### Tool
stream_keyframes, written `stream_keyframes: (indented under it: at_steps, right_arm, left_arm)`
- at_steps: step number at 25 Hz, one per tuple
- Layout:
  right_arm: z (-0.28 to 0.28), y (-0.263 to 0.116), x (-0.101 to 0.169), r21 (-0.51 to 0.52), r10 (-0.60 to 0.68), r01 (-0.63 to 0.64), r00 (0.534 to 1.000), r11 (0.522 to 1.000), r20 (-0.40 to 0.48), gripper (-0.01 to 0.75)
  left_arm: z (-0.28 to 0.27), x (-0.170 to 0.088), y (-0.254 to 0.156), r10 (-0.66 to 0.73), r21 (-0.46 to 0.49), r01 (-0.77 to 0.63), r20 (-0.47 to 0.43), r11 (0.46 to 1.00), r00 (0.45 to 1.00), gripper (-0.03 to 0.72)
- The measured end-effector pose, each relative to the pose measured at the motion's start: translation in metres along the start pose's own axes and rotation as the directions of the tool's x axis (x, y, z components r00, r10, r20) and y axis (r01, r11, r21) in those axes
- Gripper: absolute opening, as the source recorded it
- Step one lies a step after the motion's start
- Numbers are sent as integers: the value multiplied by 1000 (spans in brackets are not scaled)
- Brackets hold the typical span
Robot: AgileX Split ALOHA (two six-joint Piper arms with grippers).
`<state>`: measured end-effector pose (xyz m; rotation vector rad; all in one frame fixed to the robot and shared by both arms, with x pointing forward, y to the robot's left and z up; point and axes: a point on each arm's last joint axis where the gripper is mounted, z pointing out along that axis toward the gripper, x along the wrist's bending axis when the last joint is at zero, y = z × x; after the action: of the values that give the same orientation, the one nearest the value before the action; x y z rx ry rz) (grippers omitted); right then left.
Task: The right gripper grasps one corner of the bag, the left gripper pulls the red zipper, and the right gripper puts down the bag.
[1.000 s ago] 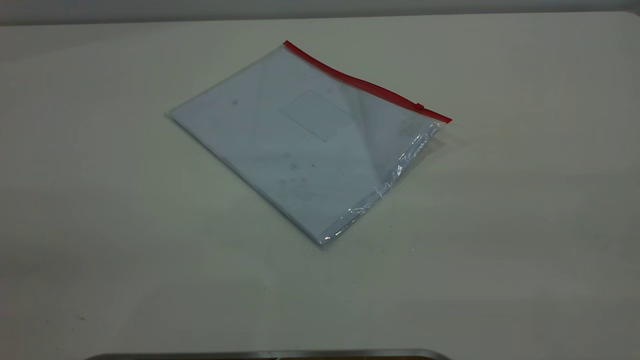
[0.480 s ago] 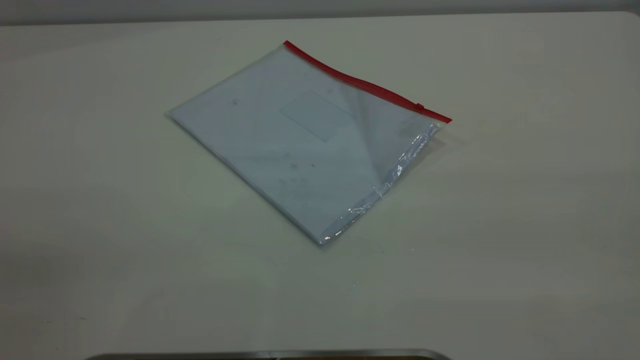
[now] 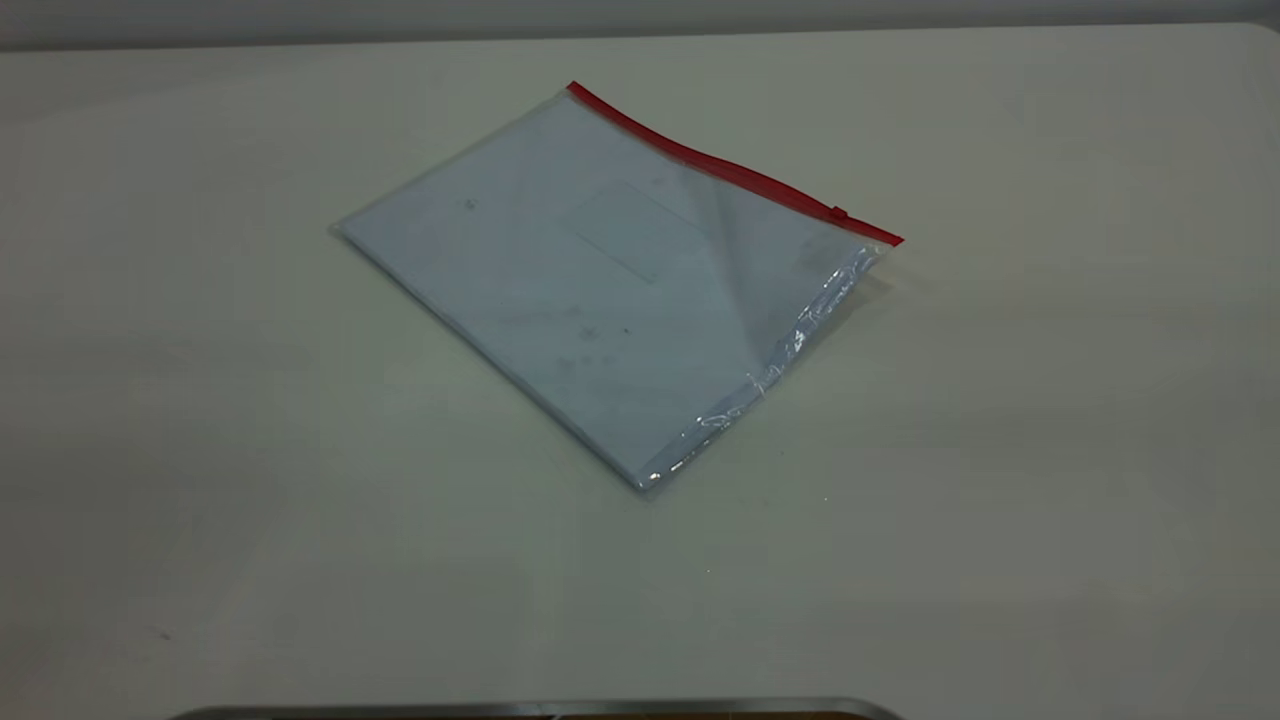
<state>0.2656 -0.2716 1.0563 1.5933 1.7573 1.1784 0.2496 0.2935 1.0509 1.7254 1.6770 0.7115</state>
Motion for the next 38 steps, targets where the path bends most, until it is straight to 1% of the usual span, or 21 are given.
stream_keyframes:
  at_steps: [2, 6, 8, 9, 12, 14, 18, 23, 28, 33, 38]
  right_arm:
    - [20, 15, -6, 43, 6, -6, 1000, 999, -2, 405]
    - [66, 37, -20, 121, 3, -2, 1000, 993, -7, 450]
    - [93, 42, -27, 171, 19, -14, 999, 985, -28, 474]
    - [107, 43, -30, 203, 33, -24, 999, 979, -38, 483]
    - [148, 39, -39, 279, 72, -45, 994, 959, -86, 493]
    - [175, 33, -46, 322, 116, -78, 988, 944, -101, 493]
    - [230, 16, -61, 390, 196, -133, 972, 911, -126, 479]
    - [298, -6, -78, 440, 252, -155, 952, 885, -172, 466]
    - [358, -23, -89, 477, 311, -153, 911, 865, -272, 468]
    - [407, -42, -102, 499, 379, -183, 866, 847, -327, 475]
    - [441, -58, -114, 514, 418, -209, 845, 832, -334, 476]
  left_arm:
    - [10, 2, 23, 14, 10, -14, -3, 1000, 1000, 422]
    - [47, 7, 69, 66, 88, -65, 2, 994, 998, 433]
    - [70, 9, 89, 71, 130, -72, 12, 989, 997, 456]
    - [79, 10, 97, 69, 135, -70, 13, 988, 998, 469]
    - [114, 12, 116, 59, 182, -64, 30, 981, 998, 519]
    - [134, 13, 124, 63, 213, -72, 48, 974, 997, 537]
    - [169, 12, 136, 62, 257, -86, 100, 962, 993, 545]
    - [198, 9, 151, 39, 266, -84, 168, 960, 985, 546]
    - [217, 6, 156, 30, 268, -90, 221, 959, 975, 546]
    - [221, 5, 156, 46, 261, -109, 237, 959, 970, 546]
    - [222, 6, 158, 53, 244, -110, 228, 963, 972, 546]
